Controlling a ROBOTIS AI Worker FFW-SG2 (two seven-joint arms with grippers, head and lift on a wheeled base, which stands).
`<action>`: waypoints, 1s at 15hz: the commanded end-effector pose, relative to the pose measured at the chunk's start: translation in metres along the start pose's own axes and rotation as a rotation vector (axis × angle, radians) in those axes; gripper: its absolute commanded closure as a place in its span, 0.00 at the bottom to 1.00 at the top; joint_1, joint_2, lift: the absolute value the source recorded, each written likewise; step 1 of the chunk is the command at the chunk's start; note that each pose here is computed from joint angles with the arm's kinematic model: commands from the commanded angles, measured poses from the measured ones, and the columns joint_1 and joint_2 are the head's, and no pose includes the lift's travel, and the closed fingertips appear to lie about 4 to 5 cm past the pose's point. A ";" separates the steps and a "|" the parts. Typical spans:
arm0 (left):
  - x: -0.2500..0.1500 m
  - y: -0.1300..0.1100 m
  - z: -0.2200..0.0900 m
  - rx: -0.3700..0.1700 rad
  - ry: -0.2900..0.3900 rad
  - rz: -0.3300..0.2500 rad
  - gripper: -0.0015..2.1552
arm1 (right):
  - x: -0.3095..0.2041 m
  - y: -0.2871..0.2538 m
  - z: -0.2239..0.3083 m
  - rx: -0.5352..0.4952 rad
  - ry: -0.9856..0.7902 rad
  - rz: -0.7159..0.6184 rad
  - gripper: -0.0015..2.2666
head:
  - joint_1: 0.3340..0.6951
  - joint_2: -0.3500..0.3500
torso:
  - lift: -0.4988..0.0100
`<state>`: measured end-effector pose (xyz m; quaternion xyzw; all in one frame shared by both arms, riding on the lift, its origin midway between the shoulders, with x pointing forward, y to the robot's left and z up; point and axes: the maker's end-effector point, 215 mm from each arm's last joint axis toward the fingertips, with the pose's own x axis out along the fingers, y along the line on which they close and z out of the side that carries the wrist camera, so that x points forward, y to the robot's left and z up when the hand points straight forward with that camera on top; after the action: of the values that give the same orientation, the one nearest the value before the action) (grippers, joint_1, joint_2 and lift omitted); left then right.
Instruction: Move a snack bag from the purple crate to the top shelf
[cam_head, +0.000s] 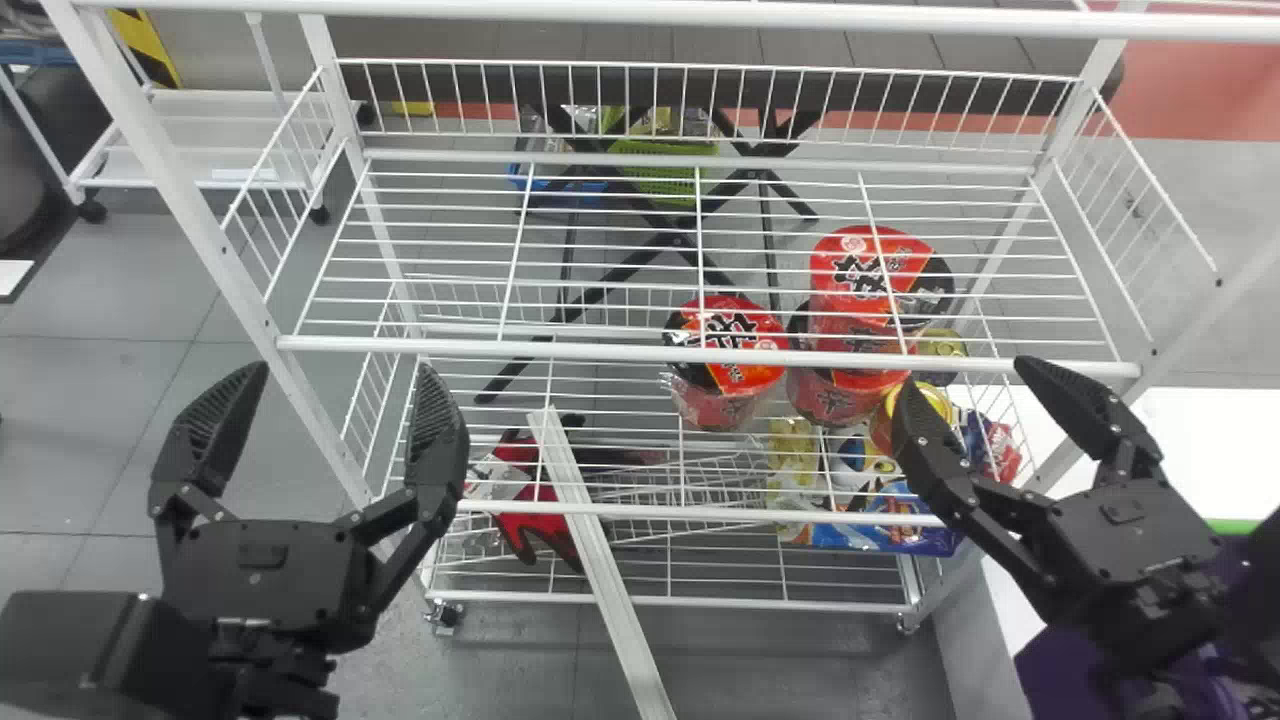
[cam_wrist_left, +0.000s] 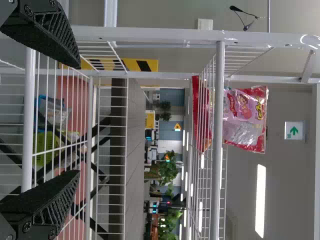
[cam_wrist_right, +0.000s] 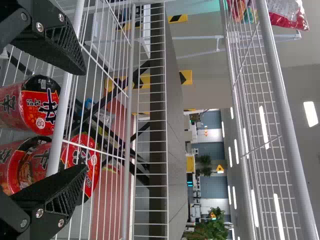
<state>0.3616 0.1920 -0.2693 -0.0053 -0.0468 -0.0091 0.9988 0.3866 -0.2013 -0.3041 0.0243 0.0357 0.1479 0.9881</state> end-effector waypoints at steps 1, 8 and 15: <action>0.000 0.000 0.000 0.001 0.000 -0.001 0.02 | 0.000 0.000 0.000 0.000 0.001 0.000 0.08 | 1.00 0.48 | 0.18; 0.000 -0.001 0.001 0.001 -0.003 -0.002 0.02 | 0.000 0.001 0.000 0.001 0.001 0.001 0.08 | 1.00 0.48 | 0.13; -0.001 0.000 0.002 0.001 -0.005 0.001 0.02 | 0.000 0.003 -0.002 0.015 0.007 0.016 0.08 | 1.00 0.48 | 0.07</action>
<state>0.3609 0.1919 -0.2679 -0.0046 -0.0486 -0.0088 0.9988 0.3863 -0.1992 -0.3037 0.0263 0.0359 0.1517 0.9874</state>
